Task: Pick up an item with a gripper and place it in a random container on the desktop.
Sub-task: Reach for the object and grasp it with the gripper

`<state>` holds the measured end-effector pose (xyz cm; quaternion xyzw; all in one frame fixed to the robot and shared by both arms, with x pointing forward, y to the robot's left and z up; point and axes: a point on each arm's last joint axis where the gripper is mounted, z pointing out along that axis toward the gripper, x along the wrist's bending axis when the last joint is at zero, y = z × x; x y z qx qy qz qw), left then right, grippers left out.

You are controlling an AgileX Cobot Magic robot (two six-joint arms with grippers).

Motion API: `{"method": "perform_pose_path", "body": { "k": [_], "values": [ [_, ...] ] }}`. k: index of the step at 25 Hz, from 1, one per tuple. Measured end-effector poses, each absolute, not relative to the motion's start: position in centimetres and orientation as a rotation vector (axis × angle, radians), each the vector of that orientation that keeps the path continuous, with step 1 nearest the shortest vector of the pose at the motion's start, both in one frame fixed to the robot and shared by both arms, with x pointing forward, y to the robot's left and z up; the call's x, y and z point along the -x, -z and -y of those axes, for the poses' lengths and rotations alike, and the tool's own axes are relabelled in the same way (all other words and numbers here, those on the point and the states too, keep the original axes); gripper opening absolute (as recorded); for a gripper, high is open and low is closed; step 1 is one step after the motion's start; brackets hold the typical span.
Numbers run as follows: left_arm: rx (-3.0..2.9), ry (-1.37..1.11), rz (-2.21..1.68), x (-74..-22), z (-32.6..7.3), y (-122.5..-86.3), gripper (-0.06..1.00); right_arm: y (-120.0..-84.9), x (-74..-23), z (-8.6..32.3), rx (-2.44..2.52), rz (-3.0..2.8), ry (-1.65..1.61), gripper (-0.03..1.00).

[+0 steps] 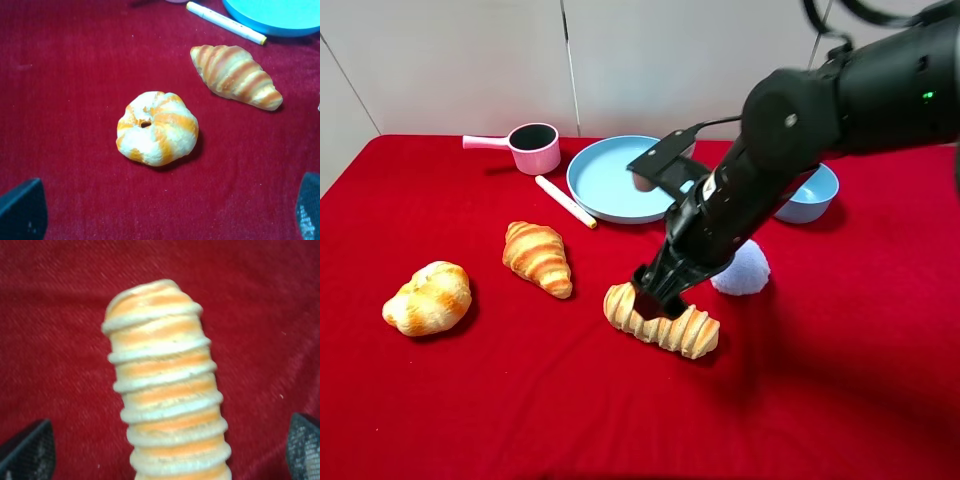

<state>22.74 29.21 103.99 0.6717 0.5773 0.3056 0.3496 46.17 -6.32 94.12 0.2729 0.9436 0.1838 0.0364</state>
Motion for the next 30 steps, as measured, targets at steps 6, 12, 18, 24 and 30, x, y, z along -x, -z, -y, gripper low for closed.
{"method": "perform_pose_path", "body": {
  "k": [6, 12, 18, 24, 30],
  "values": [
    [-1.740, -0.792, -1.496, -22.7, -29.2, -104.0, 1.00, -91.5, -46.3, 5.6, -0.826, -2.923, -0.509, 0.69],
    [-1.740, -0.792, -1.496, -22.7, -29.2, -104.0, 1.00, -89.8, -46.6, 5.4, -0.843, -2.935, -0.473, 0.69],
    [-1.740, -0.792, -1.496, -22.7, -29.2, -104.0, 1.00, -88.9, -46.8, 5.2, -0.847, -2.925, -0.475, 0.69],
    [-1.740, -0.792, -1.496, -22.7, -29.2, -104.0, 1.00, -87.7, -46.9, 5.2, -0.853, -2.932, -0.449, 0.69],
    [-1.740, -0.792, -1.496, -22.7, -29.2, -104.0, 1.00, -87.6, -46.9, 5.2, -0.850, -2.934, -0.444, 0.69]
  ]
}}
